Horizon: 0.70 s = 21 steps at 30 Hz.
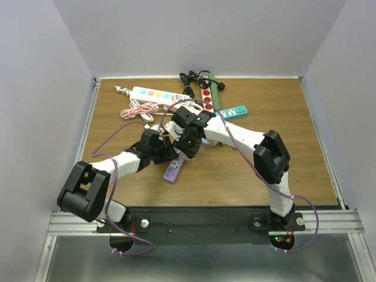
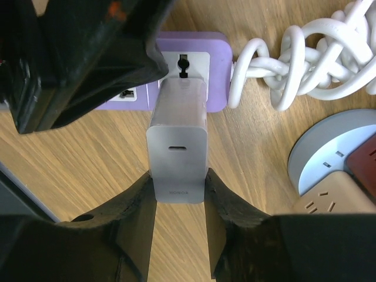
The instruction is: Insert the plug
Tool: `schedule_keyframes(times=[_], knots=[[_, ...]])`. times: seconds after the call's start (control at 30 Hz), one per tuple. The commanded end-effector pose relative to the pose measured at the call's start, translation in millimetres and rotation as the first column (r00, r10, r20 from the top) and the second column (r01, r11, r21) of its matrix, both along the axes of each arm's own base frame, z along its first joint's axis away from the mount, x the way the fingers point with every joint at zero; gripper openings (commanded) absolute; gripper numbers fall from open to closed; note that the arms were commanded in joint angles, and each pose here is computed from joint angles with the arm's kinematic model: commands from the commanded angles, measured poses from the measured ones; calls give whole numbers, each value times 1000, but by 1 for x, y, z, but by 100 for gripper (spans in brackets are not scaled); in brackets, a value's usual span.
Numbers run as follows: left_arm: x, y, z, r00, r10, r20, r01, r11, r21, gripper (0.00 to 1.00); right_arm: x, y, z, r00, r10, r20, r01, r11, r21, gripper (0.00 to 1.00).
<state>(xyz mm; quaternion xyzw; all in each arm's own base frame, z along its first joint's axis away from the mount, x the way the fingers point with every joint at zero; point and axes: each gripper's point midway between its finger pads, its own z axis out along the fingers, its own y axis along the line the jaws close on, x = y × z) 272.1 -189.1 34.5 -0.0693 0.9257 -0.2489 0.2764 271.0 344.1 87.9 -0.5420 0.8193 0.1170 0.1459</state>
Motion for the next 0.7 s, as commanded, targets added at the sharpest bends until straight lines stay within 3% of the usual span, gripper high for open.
schedule_keyframes(times=[0.0,0.23,0.33,0.47,0.67], knots=[[-10,7,-19,999,-6,-40,8,999,41,56,-7,5,-27,999,31,-45,-33,998,-62,0],[-22,5,-33,995,-39,-88,42,999,27,42,-4,13,-34,998,31,-58,-35,997,-65,0],[-28,6,-39,993,-46,-110,49,998,27,29,-5,15,-40,997,32,-70,-38,996,-75,0],[-33,8,-44,992,-46,-121,51,998,35,4,-12,19,-49,995,35,-95,-43,996,-85,0],[-37,6,-50,989,-63,-136,67,997,25,0,-20,22,-59,992,33,-121,-44,994,-96,0]])
